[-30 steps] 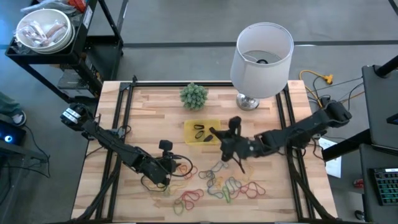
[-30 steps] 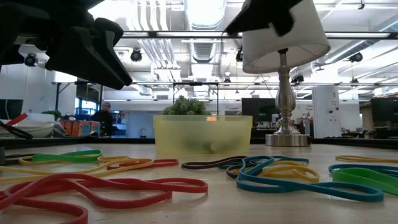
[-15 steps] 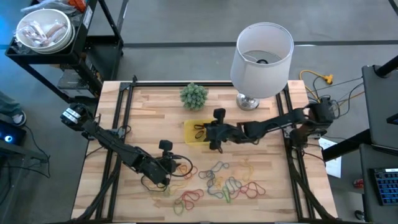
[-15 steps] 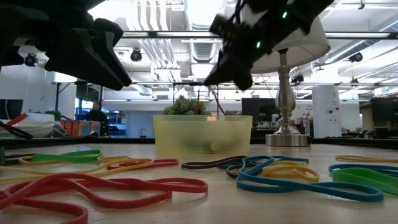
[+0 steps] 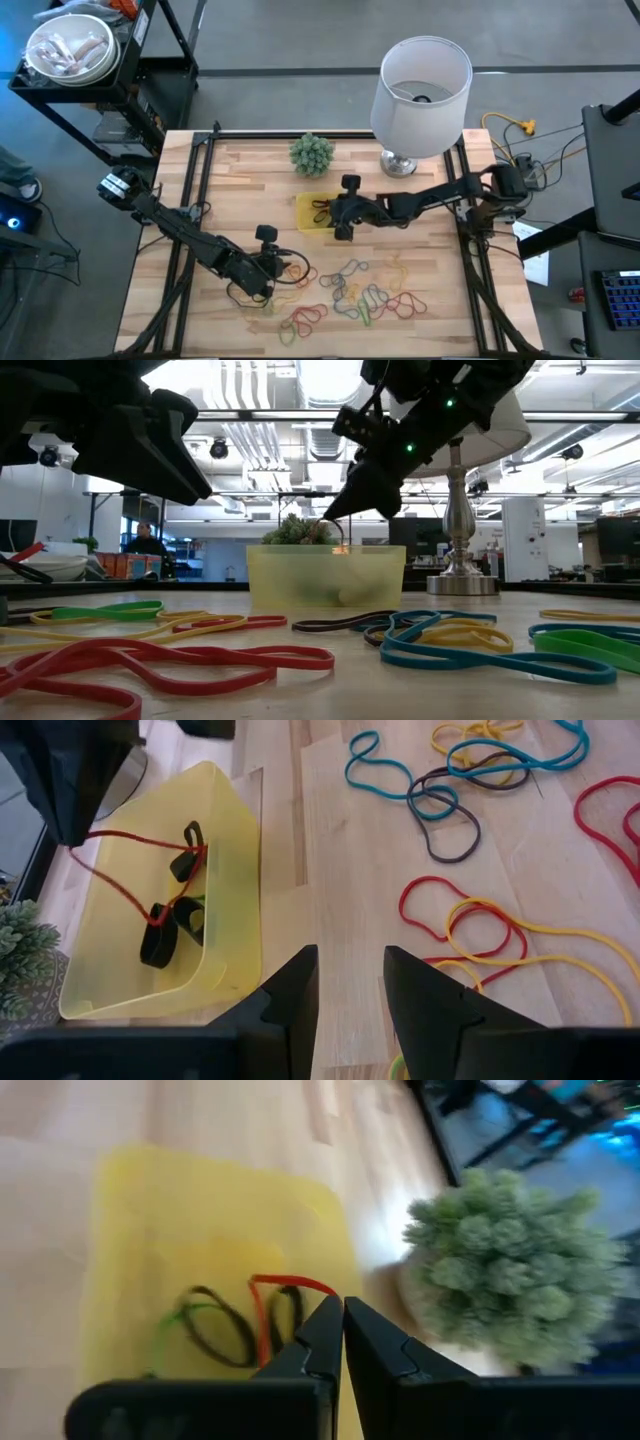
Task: Pick and place rubber bands into bin
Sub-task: Put the red rubber band into the yellow bin, then put the green rubber band into the yellow bin
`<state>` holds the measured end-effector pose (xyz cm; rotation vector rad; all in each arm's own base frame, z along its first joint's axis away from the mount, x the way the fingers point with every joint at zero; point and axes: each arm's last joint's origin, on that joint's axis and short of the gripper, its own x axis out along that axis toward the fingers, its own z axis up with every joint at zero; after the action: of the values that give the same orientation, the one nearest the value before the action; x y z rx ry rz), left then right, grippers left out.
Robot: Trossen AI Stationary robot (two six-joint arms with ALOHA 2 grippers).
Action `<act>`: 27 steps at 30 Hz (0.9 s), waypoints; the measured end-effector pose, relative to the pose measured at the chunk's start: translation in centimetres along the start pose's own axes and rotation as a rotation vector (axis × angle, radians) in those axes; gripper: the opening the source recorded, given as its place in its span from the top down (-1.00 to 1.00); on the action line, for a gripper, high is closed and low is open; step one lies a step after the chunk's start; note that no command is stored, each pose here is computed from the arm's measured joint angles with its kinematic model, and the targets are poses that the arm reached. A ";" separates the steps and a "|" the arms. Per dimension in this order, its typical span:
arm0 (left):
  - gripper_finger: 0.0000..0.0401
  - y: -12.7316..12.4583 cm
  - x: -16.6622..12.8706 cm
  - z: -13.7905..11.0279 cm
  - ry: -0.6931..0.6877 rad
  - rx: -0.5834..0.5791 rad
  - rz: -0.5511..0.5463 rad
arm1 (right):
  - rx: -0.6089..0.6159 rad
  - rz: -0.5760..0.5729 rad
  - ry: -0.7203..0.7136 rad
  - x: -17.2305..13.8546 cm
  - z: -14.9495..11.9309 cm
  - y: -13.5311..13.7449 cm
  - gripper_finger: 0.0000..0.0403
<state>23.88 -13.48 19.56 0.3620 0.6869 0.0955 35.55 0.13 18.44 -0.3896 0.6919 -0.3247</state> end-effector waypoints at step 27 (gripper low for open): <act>0.50 0.1 -0.3 -2.8 0.271 -0.209 -0.073 | -0.056 0.341 -0.055 -6.3 1.5 4.1 0.33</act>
<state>21.92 -12.64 17.75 0.1232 0.9484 0.1477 32.61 6.64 21.12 -0.3256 0.7009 0.0282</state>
